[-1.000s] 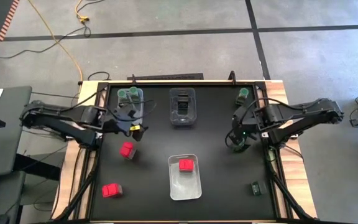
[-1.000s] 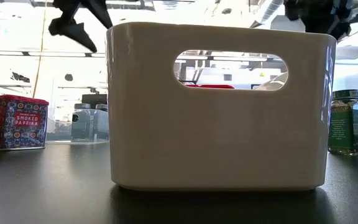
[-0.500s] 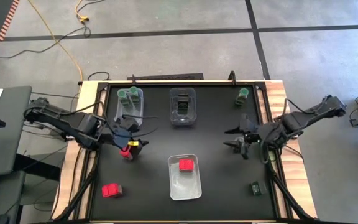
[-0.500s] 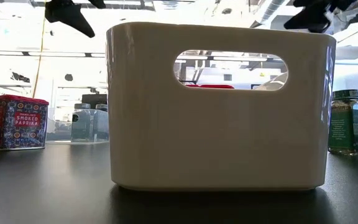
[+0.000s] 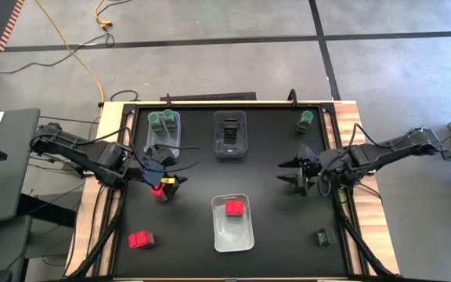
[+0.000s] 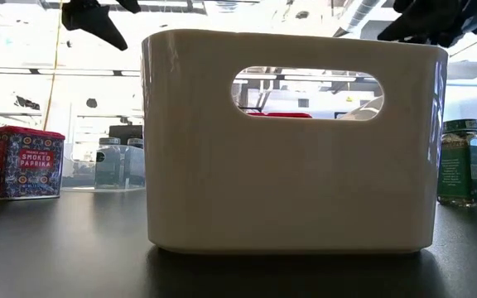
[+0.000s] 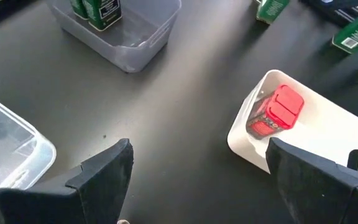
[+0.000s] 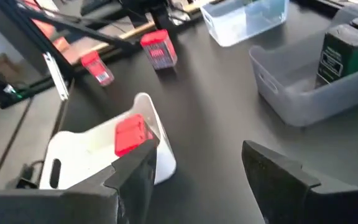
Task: Sort spices by type
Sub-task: Put the top red seasoning can into the white bin
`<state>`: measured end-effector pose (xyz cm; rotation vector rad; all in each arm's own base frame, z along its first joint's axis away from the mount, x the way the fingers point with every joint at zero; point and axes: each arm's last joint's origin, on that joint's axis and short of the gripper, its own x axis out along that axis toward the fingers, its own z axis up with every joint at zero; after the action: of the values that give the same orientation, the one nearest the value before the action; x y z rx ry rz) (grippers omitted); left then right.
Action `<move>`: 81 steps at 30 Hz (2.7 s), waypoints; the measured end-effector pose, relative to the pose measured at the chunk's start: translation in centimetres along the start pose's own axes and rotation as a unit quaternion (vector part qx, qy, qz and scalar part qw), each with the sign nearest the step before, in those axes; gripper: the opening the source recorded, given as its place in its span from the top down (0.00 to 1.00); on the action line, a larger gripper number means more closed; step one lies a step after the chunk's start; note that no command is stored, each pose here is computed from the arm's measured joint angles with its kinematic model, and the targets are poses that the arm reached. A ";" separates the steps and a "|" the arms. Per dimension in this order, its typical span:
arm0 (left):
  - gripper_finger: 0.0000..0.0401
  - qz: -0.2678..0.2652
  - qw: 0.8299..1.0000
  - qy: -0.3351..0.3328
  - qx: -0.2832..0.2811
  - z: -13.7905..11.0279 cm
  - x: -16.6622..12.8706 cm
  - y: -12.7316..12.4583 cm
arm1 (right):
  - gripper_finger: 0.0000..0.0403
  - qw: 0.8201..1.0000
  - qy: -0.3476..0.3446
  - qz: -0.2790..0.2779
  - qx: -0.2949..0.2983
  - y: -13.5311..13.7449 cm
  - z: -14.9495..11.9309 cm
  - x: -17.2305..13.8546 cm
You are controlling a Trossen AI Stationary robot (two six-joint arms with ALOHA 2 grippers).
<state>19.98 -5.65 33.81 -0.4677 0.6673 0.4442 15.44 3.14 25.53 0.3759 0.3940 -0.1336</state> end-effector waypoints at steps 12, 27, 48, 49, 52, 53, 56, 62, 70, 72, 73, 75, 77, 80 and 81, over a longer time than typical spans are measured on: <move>0.13 0.122 0.982 0.046 -0.134 -1.0 0.7 2.3 | 0.34 1.000 0.010 -0.005 -0.003 -0.1 -0.2 0.1; 0.13 0.196 0.950 0.192 -0.151 -5.4 4.7 3.8 | 0.34 1.000 0.019 -0.010 -0.006 -0.2 -0.4 0.1; 0.13 0.172 0.934 0.244 -0.194 -8.6 7.3 4.8 | 0.34 1.000 0.019 -0.010 -0.006 -0.2 -0.4 0.1; 0.13 0.170 0.934 0.248 -0.194 -8.6 7.3 4.8 | 0.34 1.000 0.019 -0.010 -0.005 -0.2 -0.4 0.1; 0.14 0.170 0.933 0.250 -0.195 -8.6 7.3 4.8 | 0.34 1.000 0.019 -0.010 -0.005 -0.2 -0.4 0.1; 0.14 0.170 0.933 0.250 -0.195 -8.6 7.3 4.8 | 0.34 1.000 0.019 -0.010 -0.005 -0.2 -0.4 0.1; 0.18 0.167 0.931 0.258 -0.197 -8.7 7.2 4.8 | 0.34 1.000 0.019 -0.010 -0.005 -0.2 -0.4 0.1; 0.30 0.163 0.927 0.271 -0.200 -8.7 7.2 4.8 | 0.34 1.000 0.019 -0.010 -0.005 -0.2 -0.4 0.1; 0.48 0.161 0.928 0.272 -0.196 -8.7 7.2 4.8 | 0.34 1.000 0.019 -0.010 -0.005 -0.2 -0.4 0.1; 0.48 0.161 0.928 0.272 -0.196 -8.7 7.2 4.8 | 0.34 1.000 0.019 -0.010 -0.005 -0.2 -0.4 0.1; 0.48 0.161 0.928 0.272 -0.196 -8.7 7.2 4.8 | 0.34 1.000 0.019 -0.010 -0.005 -0.2 -0.4 0.1; 0.48 0.158 0.929 0.271 -0.195 -8.7 7.2 4.7 | 0.34 1.000 0.019 -0.010 -0.006 -0.2 -0.4 0.1; 0.48 0.147 0.932 0.267 -0.195 -8.6 7.3 4.5 | 0.34 1.000 0.019 -0.010 -0.006 -0.2 -0.4 0.1; 0.48 0.127 0.941 0.254 -0.182 -8.3 7.4 4.2 | 0.34 1.000 0.022 -0.011 -0.007 -0.2 -0.4 0.1; 0.48 0.123 0.945 0.248 -0.176 -8.0 7.3 4.0 | 0.34 1.000 0.025 -0.013 -0.008 -0.2 -0.5 0.0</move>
<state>19.18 -4.99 22.30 -0.8559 1.1501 0.6985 15.27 3.10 25.02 0.3585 0.4496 -0.1471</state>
